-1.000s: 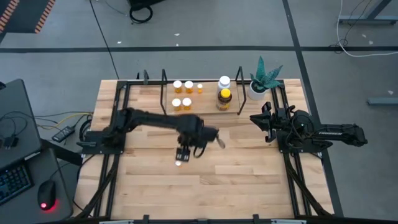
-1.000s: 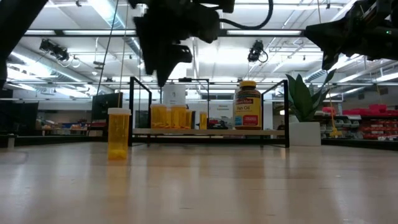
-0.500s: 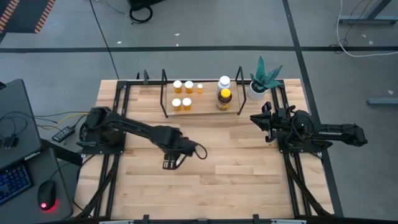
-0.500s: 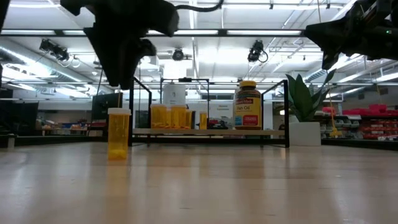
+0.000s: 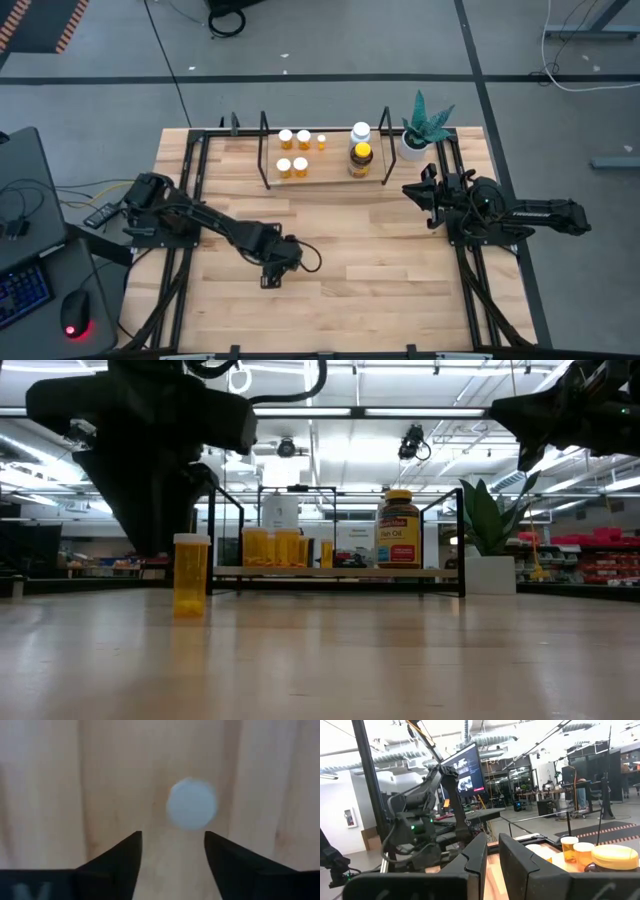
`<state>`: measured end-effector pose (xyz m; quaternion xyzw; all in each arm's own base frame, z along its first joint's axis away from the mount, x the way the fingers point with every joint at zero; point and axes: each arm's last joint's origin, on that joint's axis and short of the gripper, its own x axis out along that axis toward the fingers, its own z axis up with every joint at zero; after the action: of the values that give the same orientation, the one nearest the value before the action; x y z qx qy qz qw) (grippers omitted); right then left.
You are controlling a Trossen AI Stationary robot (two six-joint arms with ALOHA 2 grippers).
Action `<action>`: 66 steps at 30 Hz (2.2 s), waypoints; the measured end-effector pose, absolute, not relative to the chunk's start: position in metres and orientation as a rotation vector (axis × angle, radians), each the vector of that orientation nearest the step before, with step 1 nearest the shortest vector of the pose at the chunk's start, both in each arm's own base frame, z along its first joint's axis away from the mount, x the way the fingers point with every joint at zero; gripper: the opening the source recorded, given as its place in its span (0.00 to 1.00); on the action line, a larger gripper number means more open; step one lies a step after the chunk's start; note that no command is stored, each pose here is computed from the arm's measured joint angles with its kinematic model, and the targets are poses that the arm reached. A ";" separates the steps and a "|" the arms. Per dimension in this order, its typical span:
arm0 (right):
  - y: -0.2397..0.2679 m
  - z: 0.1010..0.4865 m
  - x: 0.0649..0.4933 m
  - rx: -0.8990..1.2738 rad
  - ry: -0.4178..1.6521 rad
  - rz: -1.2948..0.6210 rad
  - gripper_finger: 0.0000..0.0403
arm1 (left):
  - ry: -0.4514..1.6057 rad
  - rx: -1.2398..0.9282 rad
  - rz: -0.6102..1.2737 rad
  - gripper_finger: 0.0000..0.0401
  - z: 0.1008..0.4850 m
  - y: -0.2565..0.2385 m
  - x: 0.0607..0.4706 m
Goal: Pick and place medicine bottles onto shelf by color
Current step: Put the small orange pill bottle on the shelf
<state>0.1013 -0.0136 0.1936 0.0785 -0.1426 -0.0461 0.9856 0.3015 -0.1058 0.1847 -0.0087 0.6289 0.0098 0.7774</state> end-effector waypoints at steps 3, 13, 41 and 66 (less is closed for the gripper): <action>-0.014 0.194 0.101 0.158 -0.289 -0.092 0.14 | 1.324 -0.030 0.003 0.64 0.181 -0.109 0.303; -0.014 0.195 0.101 0.157 -0.297 -0.092 0.14 | 1.217 -0.086 -0.013 0.71 0.171 -0.111 0.308; -0.014 0.194 0.101 0.157 -0.295 -0.092 0.14 | 1.174 -0.074 0.009 0.31 0.164 -0.107 0.308; -0.014 0.194 0.101 0.157 -0.295 -0.092 0.14 | 0.875 0.003 0.126 0.28 0.260 0.009 0.375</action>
<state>0.1011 -0.0135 0.1945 0.0783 -0.1469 -0.0457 0.9850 0.3751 0.0093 0.2600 0.0016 0.4232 0.0610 0.9040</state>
